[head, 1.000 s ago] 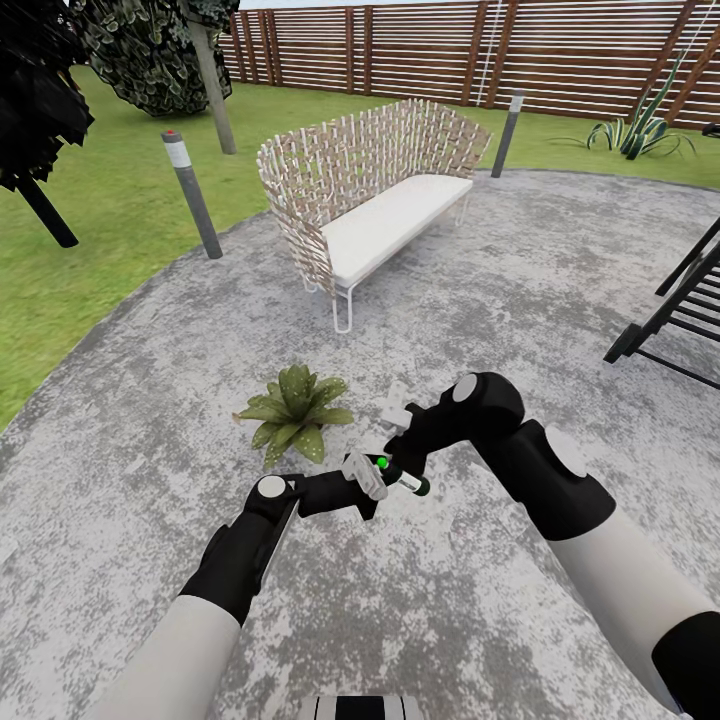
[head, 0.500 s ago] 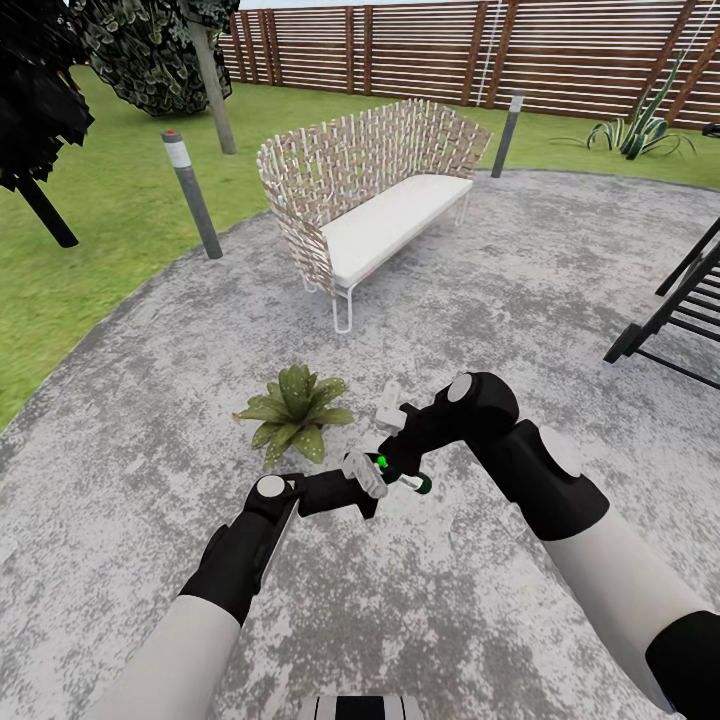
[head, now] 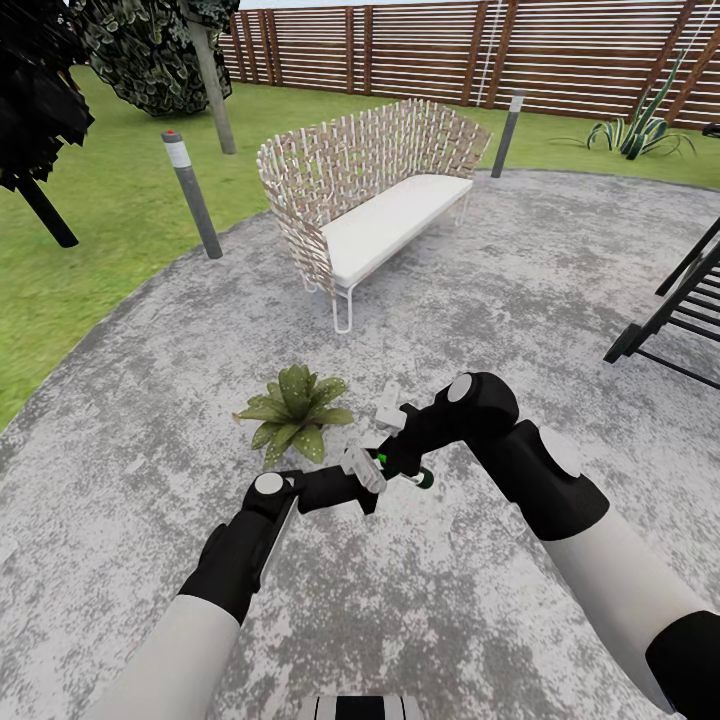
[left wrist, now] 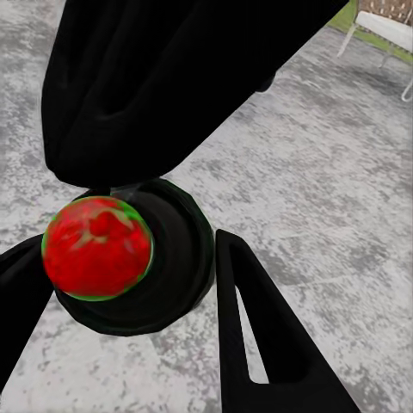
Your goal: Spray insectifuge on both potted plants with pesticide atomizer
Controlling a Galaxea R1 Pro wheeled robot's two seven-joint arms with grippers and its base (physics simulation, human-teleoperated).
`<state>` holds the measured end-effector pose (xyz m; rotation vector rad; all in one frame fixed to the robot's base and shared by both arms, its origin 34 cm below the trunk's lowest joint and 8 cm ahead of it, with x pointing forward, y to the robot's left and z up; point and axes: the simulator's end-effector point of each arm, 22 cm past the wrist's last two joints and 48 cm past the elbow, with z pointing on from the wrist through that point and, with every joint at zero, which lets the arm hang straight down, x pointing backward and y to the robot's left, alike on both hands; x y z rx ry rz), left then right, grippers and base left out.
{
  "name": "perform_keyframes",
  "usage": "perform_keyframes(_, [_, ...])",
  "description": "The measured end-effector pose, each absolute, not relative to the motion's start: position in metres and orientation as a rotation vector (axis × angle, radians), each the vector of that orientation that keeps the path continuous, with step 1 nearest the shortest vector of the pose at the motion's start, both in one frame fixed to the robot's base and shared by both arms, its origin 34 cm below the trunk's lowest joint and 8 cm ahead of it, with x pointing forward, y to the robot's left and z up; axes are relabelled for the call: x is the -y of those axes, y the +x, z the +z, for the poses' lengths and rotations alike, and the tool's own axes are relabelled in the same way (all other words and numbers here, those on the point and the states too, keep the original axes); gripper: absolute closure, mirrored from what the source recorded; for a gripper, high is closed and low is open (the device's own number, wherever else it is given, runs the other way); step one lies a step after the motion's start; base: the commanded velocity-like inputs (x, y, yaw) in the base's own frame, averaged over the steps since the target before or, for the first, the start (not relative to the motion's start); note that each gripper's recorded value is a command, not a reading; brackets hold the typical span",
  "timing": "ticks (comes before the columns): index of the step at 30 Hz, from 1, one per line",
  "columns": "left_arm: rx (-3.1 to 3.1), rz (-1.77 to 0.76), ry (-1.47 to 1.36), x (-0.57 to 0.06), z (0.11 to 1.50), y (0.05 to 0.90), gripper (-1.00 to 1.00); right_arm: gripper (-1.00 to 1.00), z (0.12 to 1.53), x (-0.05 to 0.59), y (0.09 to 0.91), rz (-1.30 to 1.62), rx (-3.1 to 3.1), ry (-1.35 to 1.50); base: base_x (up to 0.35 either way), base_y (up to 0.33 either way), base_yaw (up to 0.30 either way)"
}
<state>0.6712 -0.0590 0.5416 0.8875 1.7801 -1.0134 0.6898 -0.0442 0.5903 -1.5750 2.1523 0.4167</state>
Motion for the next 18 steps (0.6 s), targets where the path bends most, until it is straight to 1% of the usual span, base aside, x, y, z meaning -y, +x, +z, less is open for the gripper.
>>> perform_keyframes(18, [-1.782,-1.012,0.886,0.0587,0.5413,0.6715,1.00,1.00,0.5902,0.0446,0.6899,0.416,-2.153,-1.575,0.000,0.000,0.000])
